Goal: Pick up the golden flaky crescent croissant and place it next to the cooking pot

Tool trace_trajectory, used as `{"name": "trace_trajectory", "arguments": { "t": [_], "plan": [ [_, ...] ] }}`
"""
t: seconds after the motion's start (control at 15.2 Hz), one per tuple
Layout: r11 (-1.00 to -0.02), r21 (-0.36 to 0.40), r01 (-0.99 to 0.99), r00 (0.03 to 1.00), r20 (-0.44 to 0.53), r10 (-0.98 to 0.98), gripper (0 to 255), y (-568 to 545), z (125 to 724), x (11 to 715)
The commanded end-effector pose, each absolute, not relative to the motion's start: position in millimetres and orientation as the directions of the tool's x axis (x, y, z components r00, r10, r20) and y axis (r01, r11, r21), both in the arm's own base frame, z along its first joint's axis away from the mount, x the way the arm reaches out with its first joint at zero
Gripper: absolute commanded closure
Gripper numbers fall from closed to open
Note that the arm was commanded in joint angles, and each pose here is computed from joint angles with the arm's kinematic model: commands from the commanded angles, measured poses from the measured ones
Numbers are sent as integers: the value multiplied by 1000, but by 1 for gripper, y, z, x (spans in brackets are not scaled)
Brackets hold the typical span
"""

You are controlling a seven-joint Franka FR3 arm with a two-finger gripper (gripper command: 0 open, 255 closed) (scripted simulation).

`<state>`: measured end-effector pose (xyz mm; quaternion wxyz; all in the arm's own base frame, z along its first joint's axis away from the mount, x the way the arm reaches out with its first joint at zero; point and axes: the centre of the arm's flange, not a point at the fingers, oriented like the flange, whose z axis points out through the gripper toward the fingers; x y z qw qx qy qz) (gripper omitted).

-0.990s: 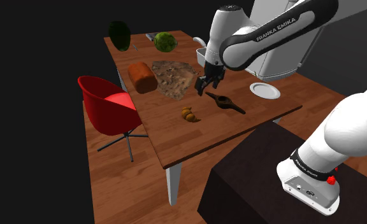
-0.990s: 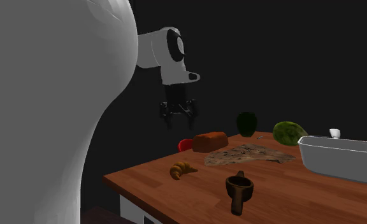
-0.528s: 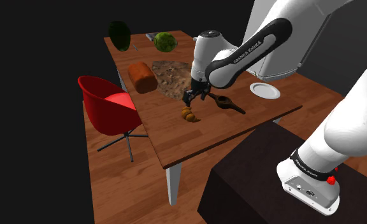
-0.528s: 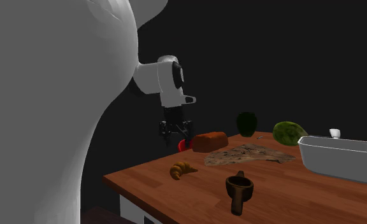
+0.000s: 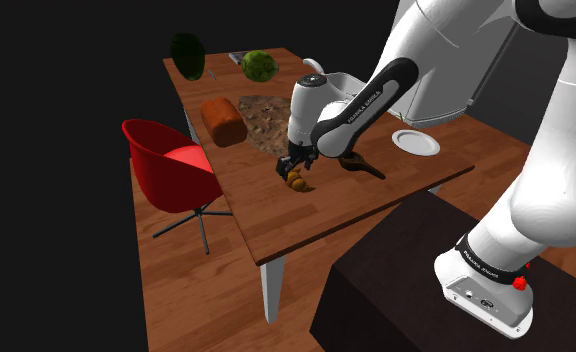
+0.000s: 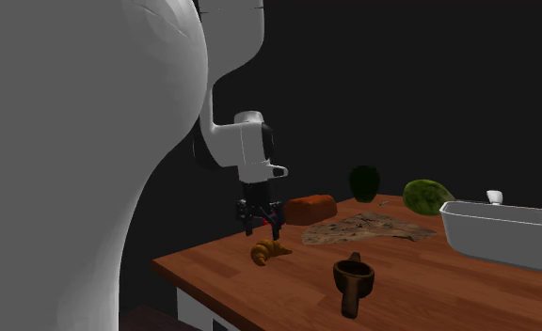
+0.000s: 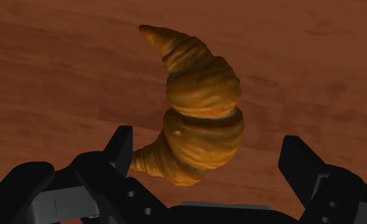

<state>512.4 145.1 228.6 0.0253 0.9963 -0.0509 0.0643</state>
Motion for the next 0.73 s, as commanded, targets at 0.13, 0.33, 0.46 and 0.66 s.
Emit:
{"name": "trace_trajectory", "arguments": {
  "t": [0.13, 0.33, 0.46, 0.66],
  "plan": [
    [-994, 44, -105, 986, 131, -98, 0, 142, 205, 517],
    [-994, 44, -105, 986, 131, -98, 0, 142, 205, 517],
    [-994, 44, -105, 986, 131, -98, 0, 142, 205, 517],
    [-994, 44, -105, 986, 131, -98, 0, 142, 205, 517]
  ]
}}
